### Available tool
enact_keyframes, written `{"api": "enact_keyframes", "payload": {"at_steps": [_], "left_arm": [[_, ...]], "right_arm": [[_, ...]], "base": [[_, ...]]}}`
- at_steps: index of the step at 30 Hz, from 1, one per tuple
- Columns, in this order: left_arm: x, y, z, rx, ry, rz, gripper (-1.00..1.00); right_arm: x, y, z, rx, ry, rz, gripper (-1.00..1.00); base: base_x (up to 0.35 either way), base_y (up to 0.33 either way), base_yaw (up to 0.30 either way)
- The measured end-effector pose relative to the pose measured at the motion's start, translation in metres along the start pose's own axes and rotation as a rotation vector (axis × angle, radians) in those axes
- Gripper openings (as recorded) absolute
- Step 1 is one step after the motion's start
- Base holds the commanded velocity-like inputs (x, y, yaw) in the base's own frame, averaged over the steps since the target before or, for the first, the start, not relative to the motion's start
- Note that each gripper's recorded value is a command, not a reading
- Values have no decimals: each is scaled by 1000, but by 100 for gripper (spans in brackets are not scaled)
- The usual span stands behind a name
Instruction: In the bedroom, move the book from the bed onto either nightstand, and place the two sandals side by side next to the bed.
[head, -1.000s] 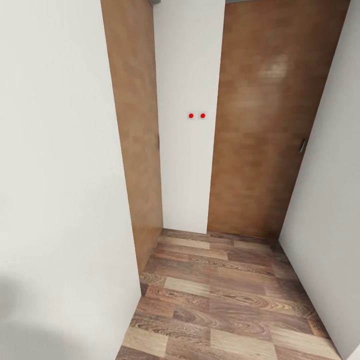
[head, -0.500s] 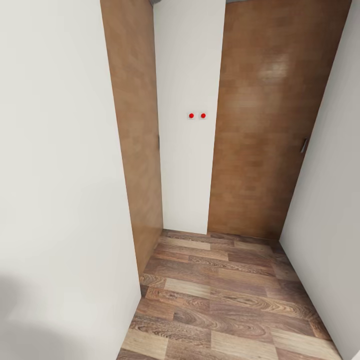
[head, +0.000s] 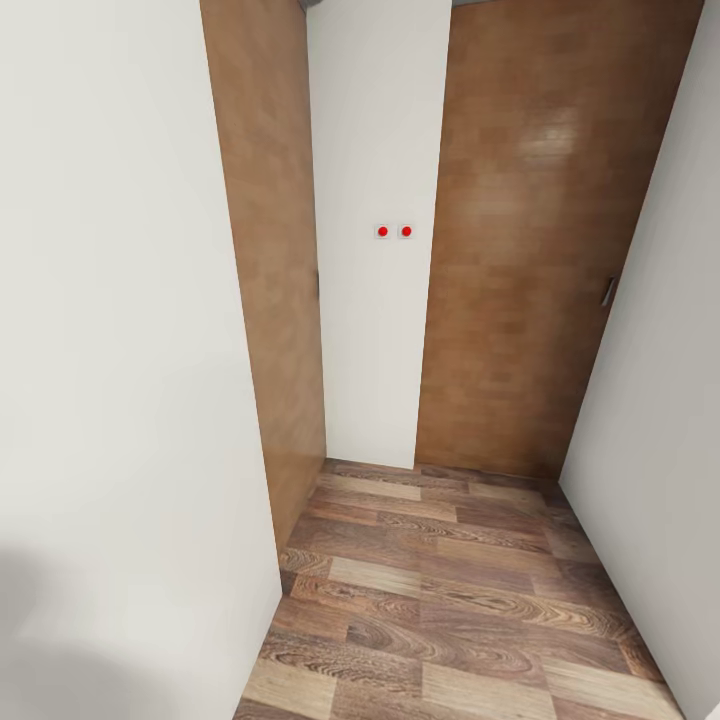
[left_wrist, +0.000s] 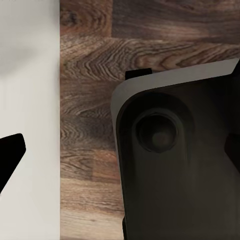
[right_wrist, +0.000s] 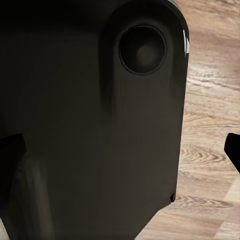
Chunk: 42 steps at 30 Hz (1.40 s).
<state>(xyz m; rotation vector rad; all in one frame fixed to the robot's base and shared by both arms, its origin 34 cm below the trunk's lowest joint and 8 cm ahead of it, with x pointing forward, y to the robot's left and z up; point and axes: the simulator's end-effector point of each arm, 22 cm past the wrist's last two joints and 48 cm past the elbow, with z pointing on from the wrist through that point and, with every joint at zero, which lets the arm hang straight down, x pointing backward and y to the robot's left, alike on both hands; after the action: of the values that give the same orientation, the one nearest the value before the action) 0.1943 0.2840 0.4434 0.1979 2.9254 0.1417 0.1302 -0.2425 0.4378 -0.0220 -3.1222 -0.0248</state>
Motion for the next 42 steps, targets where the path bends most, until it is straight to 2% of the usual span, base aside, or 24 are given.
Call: {"api": "enact_keyframes", "payload": {"at_steps": [42], "left_arm": [[-5,0,0,1,-24,0,100]], "right_arm": [[1,0,0,0,3,0,100]], "base": [[21,30,0]]}}
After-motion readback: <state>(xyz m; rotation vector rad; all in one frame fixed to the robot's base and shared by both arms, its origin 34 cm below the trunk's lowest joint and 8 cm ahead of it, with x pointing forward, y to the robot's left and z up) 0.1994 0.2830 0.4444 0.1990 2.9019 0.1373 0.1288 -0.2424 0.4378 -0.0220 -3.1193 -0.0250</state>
